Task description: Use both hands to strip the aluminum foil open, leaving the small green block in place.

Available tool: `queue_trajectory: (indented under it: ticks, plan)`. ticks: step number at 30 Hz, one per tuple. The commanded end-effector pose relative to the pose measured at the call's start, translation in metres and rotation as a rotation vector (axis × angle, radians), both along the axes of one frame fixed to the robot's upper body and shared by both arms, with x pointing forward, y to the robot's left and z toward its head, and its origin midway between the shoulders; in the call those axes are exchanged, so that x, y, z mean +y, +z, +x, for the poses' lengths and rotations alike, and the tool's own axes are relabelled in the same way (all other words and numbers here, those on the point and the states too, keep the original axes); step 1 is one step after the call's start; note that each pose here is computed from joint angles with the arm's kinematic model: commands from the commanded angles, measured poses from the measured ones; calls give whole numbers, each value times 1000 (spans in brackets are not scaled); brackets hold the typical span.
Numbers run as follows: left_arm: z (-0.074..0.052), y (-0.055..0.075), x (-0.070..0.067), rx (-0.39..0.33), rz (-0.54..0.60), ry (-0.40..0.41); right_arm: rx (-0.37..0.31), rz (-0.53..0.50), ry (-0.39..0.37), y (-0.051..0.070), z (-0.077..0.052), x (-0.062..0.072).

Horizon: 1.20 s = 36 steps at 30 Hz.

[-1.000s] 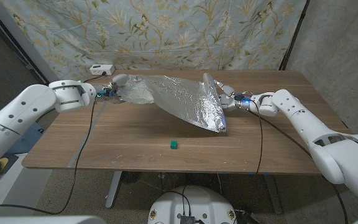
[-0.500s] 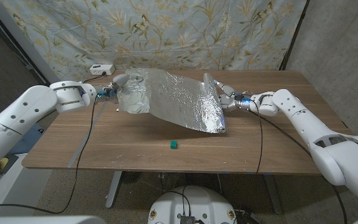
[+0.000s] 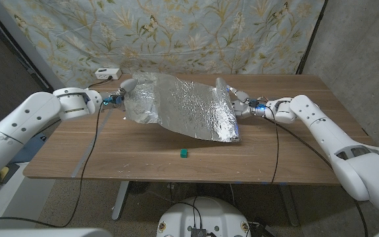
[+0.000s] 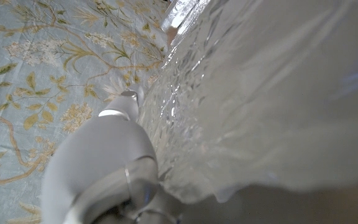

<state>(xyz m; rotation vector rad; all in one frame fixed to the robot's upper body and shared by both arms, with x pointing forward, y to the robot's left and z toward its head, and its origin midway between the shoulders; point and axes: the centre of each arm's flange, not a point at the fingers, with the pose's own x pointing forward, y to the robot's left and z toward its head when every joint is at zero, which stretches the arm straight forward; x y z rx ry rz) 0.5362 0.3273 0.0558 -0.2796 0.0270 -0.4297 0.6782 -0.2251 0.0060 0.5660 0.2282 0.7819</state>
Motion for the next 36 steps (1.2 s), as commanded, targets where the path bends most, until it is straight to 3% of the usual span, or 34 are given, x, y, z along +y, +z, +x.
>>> queue_trajectory:
  ticks: [1,24,36]
  plan:
    - [0,-6,0,15,-20,-61,13,-20,-6,-1,-6,-2]
    - [16,-13,-4,42,-68,-153,41,-56,-12,2,-5,-7]
    - [21,-16,-3,44,-73,-152,35,-60,-14,6,1,-6]
